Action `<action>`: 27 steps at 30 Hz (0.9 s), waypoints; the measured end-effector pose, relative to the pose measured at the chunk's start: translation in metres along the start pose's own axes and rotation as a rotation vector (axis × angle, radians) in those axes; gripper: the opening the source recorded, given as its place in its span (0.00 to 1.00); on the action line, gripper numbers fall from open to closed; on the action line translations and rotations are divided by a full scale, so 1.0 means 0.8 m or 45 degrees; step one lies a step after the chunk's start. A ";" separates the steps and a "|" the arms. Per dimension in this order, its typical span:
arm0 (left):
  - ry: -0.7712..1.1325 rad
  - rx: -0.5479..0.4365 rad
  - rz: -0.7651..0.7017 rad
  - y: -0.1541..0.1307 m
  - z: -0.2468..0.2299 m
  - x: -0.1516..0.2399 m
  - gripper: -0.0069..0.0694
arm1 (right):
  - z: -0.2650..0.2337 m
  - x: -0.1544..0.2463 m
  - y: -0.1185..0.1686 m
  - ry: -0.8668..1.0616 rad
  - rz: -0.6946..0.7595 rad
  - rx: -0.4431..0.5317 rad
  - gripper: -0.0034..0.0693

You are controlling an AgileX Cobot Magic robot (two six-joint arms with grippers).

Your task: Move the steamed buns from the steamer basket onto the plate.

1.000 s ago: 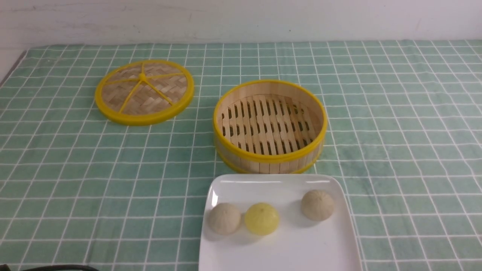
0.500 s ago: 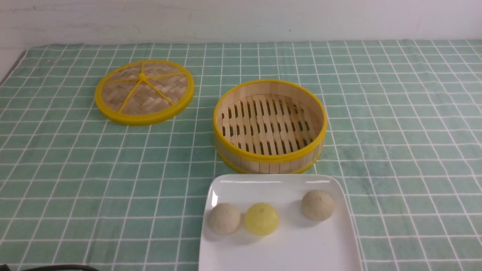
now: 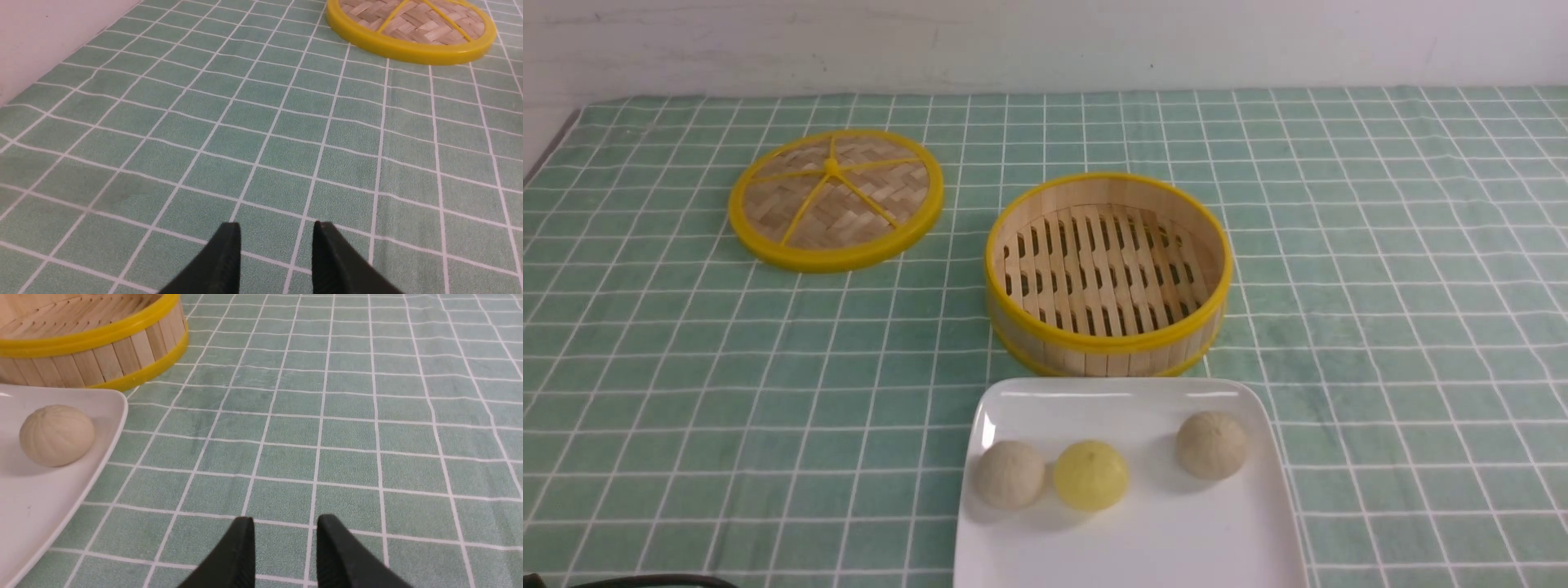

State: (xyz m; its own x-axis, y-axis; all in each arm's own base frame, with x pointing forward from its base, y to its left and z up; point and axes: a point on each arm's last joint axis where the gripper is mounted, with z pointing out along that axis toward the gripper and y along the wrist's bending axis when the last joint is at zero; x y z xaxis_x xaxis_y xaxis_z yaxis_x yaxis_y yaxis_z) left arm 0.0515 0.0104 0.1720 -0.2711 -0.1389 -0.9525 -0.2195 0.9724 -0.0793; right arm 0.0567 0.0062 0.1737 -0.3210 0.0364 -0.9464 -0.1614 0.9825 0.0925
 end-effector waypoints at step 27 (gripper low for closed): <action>0.000 0.000 0.000 0.000 0.000 0.000 0.45 | -0.006 0.000 -0.023 -0.003 -0.016 0.364 0.38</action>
State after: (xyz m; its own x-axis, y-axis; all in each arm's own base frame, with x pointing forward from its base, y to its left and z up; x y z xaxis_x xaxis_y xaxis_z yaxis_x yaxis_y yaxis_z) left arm 0.0515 0.0104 0.1721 -0.2713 -0.1389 -0.9524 -0.2195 0.9724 -0.0793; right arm 0.0554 -0.0125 0.1731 -0.3185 0.0240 -0.9476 0.1044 0.9945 -0.0100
